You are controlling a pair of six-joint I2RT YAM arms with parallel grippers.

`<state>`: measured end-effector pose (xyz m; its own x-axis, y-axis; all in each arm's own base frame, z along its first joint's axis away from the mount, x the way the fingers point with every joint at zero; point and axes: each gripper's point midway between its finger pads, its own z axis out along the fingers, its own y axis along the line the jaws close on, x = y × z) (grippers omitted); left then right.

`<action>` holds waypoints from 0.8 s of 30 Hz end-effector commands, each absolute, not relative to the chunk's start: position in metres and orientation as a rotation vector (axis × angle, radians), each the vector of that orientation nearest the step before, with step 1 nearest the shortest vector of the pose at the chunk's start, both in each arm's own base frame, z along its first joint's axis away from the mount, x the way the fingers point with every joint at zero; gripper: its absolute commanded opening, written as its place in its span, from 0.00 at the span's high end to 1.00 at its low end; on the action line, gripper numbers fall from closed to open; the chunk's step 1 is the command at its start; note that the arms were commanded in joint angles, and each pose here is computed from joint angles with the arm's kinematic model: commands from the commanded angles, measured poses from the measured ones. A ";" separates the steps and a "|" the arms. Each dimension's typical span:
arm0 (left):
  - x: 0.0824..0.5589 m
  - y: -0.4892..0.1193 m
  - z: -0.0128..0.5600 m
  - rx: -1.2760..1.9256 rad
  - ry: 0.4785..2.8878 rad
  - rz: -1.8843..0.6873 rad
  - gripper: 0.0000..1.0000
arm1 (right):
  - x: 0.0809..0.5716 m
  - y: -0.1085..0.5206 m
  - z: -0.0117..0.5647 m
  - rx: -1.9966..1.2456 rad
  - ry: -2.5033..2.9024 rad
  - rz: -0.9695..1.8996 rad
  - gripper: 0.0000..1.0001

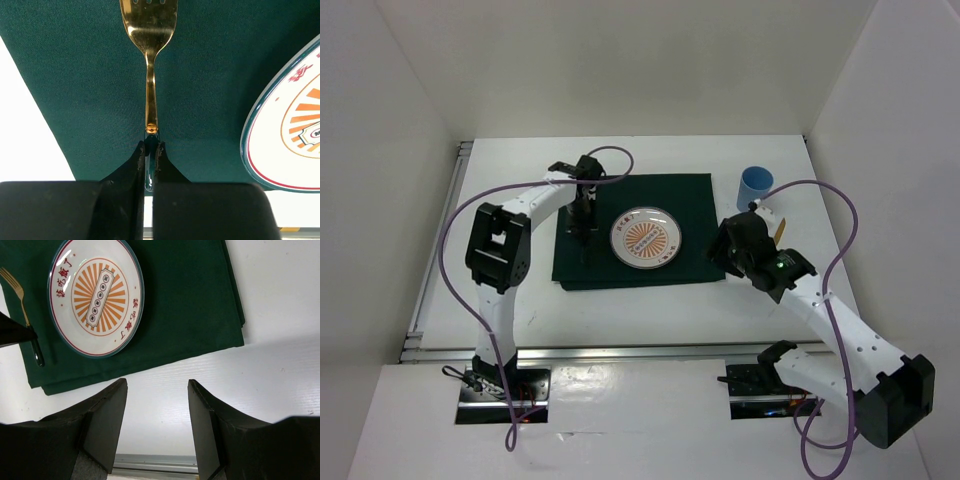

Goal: Set the dinner table for one person

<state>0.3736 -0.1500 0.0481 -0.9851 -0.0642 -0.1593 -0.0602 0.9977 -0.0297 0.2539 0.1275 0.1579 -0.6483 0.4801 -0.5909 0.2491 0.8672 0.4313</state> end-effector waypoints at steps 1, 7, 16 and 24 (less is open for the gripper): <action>0.377 -0.152 0.048 -0.146 2.969 0.019 1.00 | 0.254 0.120 0.153 0.555 2.289 0.368 0.40; 0.383 -0.150 0.041 -0.161 2.966 0.055 1.00 | 0.257 0.121 0.150 0.555 2.297 0.361 0.40; 0.378 -0.146 0.022 -0.176 3.011 0.107 1.00 | 0.256 0.123 0.147 0.541 2.304 0.366 0.40; 0.381 -0.154 0.031 -0.112 3.001 0.025 0.24 | 0.251 0.119 0.143 0.559 2.323 0.340 0.33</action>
